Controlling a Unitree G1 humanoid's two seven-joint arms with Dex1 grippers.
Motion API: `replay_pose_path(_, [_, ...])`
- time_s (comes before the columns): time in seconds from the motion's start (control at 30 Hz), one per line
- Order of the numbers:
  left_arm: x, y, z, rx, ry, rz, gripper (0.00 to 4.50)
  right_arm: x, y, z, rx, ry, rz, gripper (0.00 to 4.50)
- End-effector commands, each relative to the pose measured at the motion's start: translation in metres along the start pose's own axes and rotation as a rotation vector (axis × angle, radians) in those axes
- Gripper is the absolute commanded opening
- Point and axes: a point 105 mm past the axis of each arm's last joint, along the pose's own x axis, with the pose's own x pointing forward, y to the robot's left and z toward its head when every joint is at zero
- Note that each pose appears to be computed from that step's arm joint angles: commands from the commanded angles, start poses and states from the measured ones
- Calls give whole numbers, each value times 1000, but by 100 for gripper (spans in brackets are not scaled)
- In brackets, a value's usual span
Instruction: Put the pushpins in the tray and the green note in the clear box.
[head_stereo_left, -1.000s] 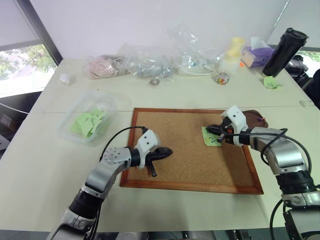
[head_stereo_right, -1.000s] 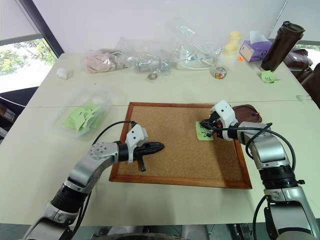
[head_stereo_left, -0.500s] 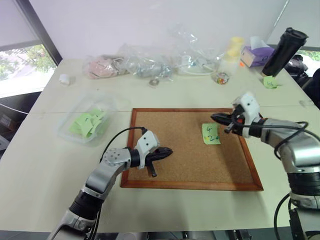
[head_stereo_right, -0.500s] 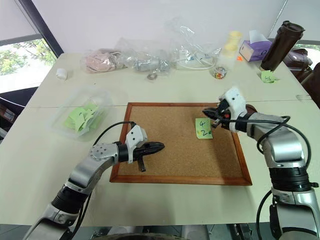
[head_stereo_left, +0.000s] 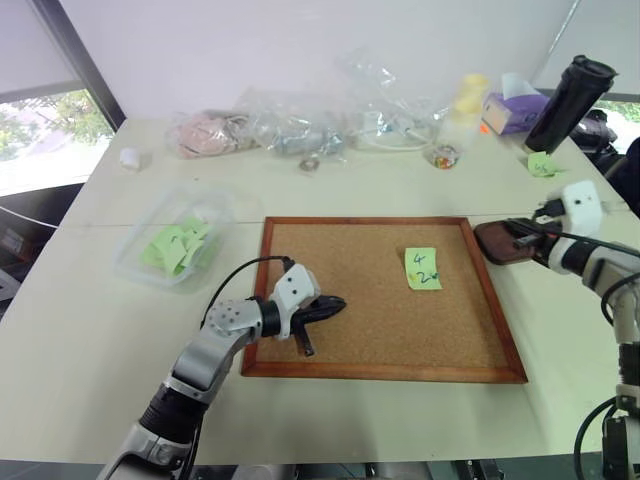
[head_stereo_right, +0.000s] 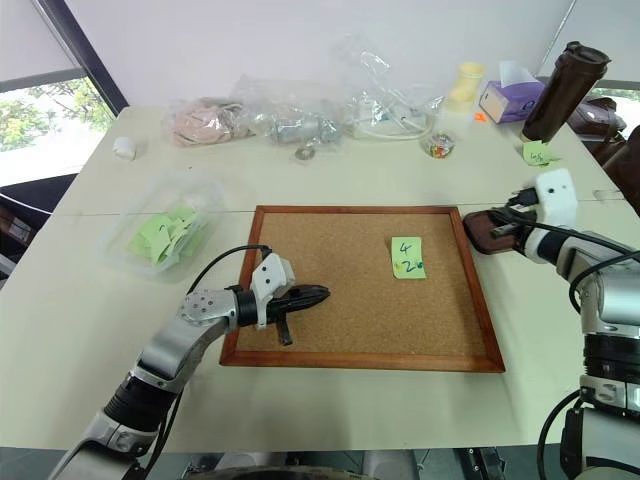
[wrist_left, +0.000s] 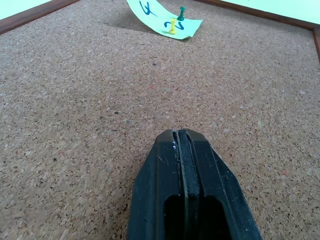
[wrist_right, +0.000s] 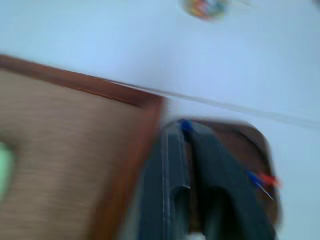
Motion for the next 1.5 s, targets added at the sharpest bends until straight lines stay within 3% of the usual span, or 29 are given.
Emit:
replay_pose_path(0.03, [3,-8,-10,-16,28,-29,0,-1,-7,12,-21,-47,-15,15])
replay_pose_path(0.6, [2,-3,-9,-13,26,-9,0,22,0,-18,47,10,17,15])
replay_pose_path(0.7, [1,-3,-9,-13,27,-3,0,24,1,-20,47,15,22,90])
replay_pose_path(0.8, [1,-2,-9,-14,28,0,0,24,1,-20,46,15,23,245])
replay_pose_path(0.87, [1,-1,-9,-13,27,5,0,23,2,-15,45,3,30,327])
replay_pose_path(1.17, [2,0,-7,-12,24,7,0,6,14,31,-1,-116,94,327])
replay_pose_path(1.33, [1,0,-7,-12,26,5,0,-16,67,43,-72,-122,322,327])
replay_pose_path(1.5, [2,0,-7,-12,27,1,0,-26,120,16,-114,-66,484,327])
